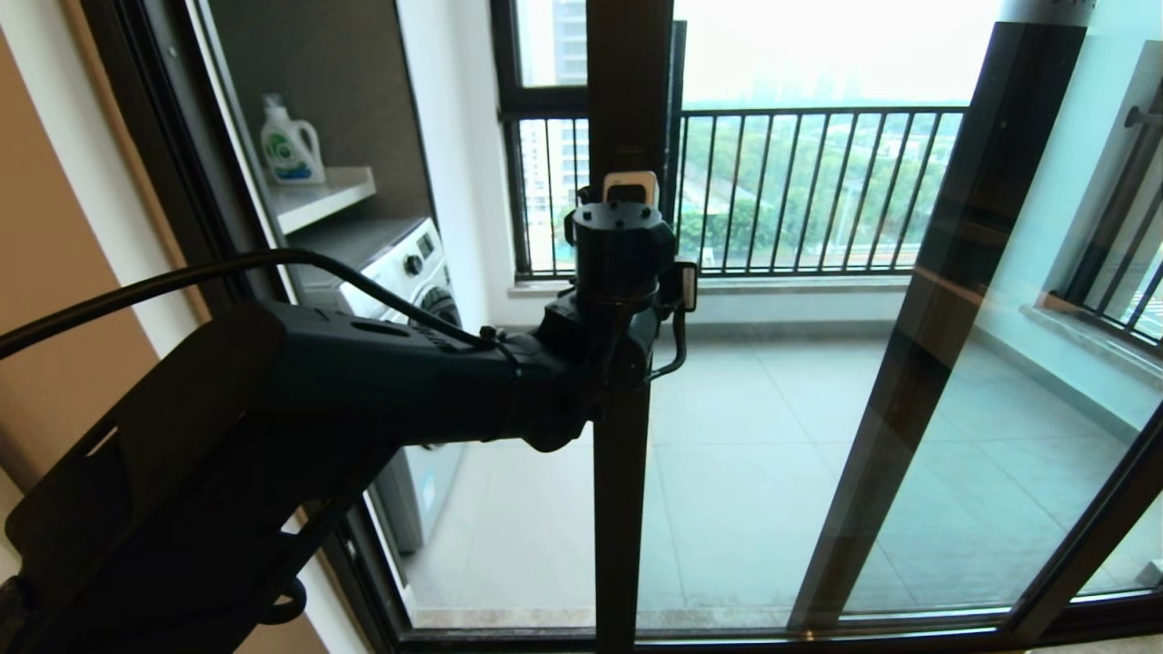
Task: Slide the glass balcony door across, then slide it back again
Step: Close the slid door
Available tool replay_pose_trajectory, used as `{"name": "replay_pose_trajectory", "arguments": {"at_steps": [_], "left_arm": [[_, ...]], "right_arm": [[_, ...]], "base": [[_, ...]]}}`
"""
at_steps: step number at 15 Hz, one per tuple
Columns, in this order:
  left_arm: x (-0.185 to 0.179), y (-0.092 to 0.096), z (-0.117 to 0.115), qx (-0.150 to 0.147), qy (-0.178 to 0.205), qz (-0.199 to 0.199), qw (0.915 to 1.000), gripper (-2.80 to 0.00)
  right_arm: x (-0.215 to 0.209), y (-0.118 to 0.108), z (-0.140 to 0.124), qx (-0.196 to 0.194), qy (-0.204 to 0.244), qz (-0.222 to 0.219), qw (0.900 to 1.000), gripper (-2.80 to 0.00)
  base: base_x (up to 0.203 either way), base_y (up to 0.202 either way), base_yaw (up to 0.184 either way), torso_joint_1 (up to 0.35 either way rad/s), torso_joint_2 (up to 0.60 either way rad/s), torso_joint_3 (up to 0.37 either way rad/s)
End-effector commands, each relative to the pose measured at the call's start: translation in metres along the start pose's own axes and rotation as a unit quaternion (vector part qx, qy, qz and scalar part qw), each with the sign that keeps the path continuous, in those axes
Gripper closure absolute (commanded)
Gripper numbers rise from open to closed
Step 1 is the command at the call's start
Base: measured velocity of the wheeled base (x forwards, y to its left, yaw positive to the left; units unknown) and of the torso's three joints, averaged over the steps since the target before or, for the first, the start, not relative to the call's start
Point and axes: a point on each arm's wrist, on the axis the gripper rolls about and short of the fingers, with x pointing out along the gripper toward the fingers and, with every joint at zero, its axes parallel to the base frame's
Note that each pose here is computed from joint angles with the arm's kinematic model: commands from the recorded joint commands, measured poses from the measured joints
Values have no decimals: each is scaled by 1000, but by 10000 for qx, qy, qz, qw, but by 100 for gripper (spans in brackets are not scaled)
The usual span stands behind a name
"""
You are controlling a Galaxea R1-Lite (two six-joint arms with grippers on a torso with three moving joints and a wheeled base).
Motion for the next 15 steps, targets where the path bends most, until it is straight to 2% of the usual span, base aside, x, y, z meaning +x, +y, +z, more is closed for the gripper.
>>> {"name": "replay_pose_trajectory", "arguments": {"at_steps": [1,5,15], "left_arm": [[-4,9,6,-7,14,105,9999,0],[0,24,11,-61,-26,266,9996,0],[12,84,12,14,63,876,9961,0]], "right_arm": [[1,0,-3,5,63,13,10000,0],[1,0,-3,2,60,11,10000,0],[1,0,-3,-2,63,12,10000,0]], "base": [[0,0,0,0,0,0],[0,0,0,0,0,0],[0,0,0,0,0,0]]}}
